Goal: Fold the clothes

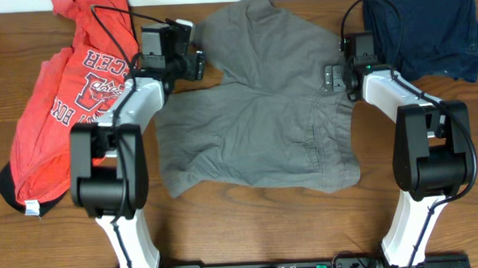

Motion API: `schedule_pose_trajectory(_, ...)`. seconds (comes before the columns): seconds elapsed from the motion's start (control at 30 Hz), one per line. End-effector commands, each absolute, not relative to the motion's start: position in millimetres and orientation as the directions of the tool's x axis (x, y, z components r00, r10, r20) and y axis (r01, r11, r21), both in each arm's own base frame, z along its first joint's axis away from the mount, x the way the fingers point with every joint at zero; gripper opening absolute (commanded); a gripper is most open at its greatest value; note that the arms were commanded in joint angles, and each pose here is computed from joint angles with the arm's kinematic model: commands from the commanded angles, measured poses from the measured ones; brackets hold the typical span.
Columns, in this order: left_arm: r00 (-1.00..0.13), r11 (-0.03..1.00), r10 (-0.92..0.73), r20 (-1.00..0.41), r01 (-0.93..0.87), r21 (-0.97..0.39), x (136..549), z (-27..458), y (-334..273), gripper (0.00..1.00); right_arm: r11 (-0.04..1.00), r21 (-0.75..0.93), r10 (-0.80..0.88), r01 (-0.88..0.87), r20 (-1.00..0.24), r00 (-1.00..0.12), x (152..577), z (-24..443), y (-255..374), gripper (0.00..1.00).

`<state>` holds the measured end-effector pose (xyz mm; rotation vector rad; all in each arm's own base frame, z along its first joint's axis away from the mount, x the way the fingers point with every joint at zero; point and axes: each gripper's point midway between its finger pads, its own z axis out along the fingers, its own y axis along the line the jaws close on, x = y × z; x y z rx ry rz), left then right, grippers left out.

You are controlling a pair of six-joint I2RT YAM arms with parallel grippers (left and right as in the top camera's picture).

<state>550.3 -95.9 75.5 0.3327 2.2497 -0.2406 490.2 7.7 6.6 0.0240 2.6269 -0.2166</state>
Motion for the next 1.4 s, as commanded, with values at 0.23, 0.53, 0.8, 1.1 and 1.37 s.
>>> schedule_pose_trajectory(0.23,-0.702,0.971,-0.037,-0.712,0.143,-0.192,555.0,38.7,-87.5,0.78,0.997,-0.009,-0.076,-0.083,-0.492,-0.867,477.6,92.7,74.4,0.99)
schedule_pose_trajectory(0.53,-0.827,0.981,-0.083,-0.556,0.030,-0.192,498.4,73.1,-40.5,0.79,0.990,0.017,-0.113,-0.137,-0.474,-0.873,445.4,132.8,92.5,0.99)
schedule_pose_trajectory(0.8,-0.908,0.982,-0.118,-0.403,-0.047,-0.181,457.8,58.7,-11.1,0.79,0.986,0.040,-0.132,-0.165,-0.427,-0.894,432.0,127.0,102.1,0.99)
schedule_pose_trajectory(1.1,-0.930,0.983,-0.124,-0.345,-0.068,-0.170,450.5,34.2,-7.2,0.78,0.982,0.043,-0.149,-0.184,-0.427,-0.892,430.0,127.0,110.5,0.92)
schedule_pose_trajectory(1.37,-0.954,0.984,-0.125,-0.272,-0.086,-0.153,441.5,4.3,-5.0,0.78,0.979,0.063,-0.152,-0.196,-0.423,-0.893,428.1,126.8,115.5,0.87)
